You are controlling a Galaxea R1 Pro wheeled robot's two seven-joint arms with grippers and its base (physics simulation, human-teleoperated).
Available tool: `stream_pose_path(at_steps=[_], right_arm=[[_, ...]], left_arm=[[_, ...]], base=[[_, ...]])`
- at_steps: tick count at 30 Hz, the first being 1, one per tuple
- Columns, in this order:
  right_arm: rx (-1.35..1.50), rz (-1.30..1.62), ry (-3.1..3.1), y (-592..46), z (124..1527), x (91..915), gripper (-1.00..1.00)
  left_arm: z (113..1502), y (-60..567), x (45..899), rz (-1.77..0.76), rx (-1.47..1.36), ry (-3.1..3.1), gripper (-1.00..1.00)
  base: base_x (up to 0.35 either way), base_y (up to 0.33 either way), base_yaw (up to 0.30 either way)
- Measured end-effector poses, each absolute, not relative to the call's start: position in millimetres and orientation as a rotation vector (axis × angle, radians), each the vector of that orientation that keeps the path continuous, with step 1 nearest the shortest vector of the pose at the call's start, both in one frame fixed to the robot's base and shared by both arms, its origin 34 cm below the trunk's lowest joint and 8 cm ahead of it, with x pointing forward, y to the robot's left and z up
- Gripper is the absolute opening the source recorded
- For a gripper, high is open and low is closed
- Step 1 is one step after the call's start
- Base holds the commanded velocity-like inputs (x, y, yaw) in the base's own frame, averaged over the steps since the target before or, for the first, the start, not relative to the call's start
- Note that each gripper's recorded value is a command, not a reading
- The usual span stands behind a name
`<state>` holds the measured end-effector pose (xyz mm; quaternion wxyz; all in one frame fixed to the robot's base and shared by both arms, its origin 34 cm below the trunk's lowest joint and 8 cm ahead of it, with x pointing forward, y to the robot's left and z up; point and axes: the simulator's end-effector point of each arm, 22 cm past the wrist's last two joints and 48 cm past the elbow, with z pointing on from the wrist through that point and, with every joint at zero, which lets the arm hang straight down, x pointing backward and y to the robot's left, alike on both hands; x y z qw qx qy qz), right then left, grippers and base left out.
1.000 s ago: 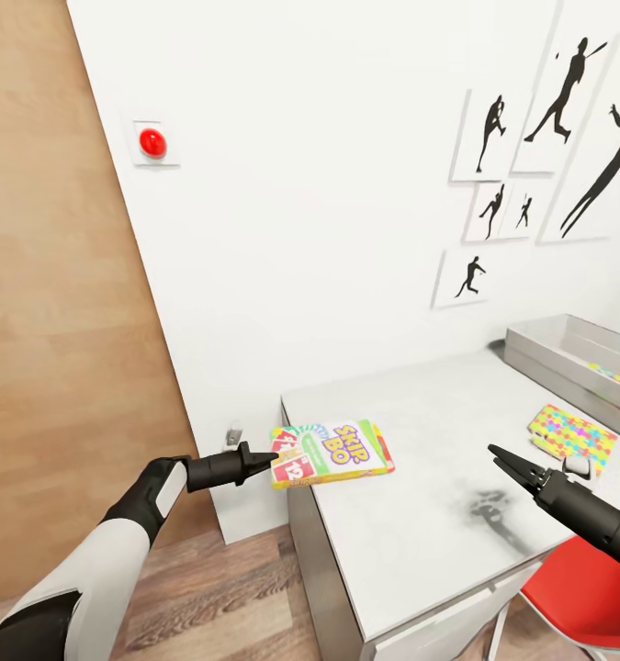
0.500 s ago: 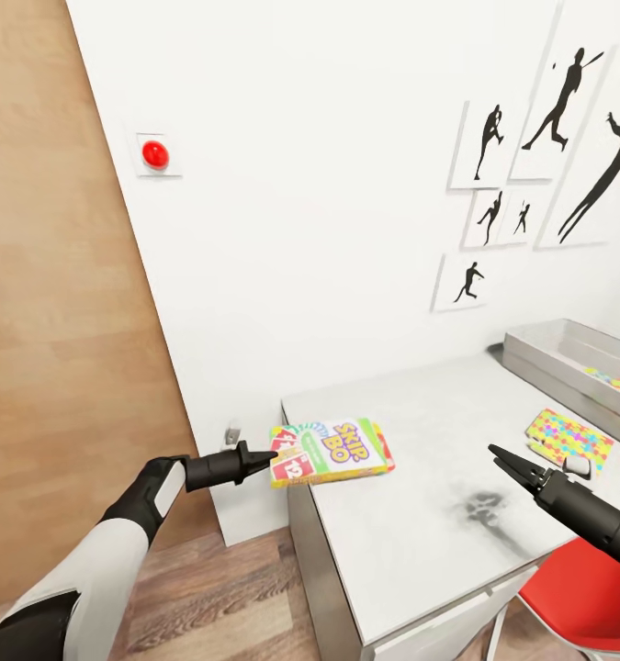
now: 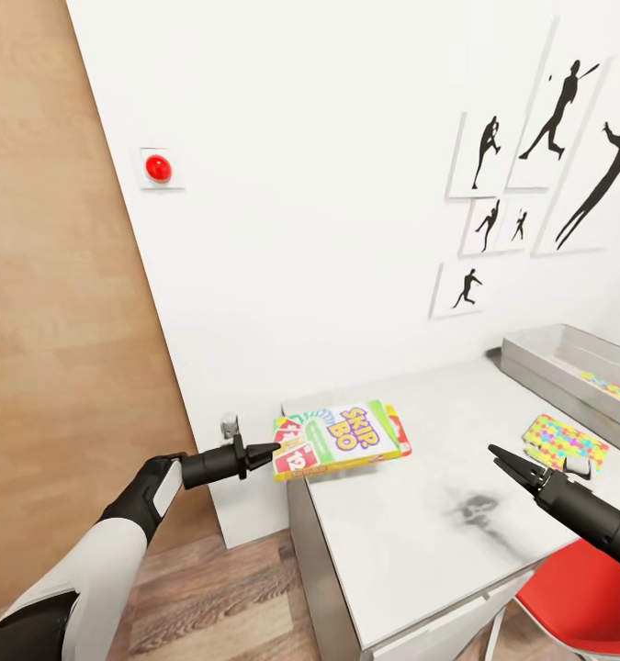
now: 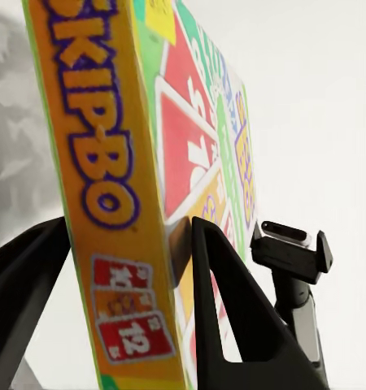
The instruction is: Put all the toys in the child's room - the three board games (two on the bed and one on the table), the two jigsaw puzzles on the table, and the tennis ball on the table - inside the toy box on the table in the child's room.
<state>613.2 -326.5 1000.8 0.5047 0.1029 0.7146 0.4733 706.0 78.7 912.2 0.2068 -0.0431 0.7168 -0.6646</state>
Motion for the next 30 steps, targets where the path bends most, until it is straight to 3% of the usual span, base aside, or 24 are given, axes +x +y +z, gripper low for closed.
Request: stream_pose_path(at_steps=[21,30], right_arm=[[0.255,1.139,1.722,-329.1,1031.0,611.3,1.0],[0.257,1.136,1.723,-330.1,1042.4,610.3,1.0]], left_arm=[[951.4,77.6,703.2,-1.882,-0.127,2.023,-1.0],[962.7,77.2,702.1,-1.879,-0.125,2.026,-1.0]], base=[[0.0,0.0,0.0],[-0.169,0.0,0.0]])
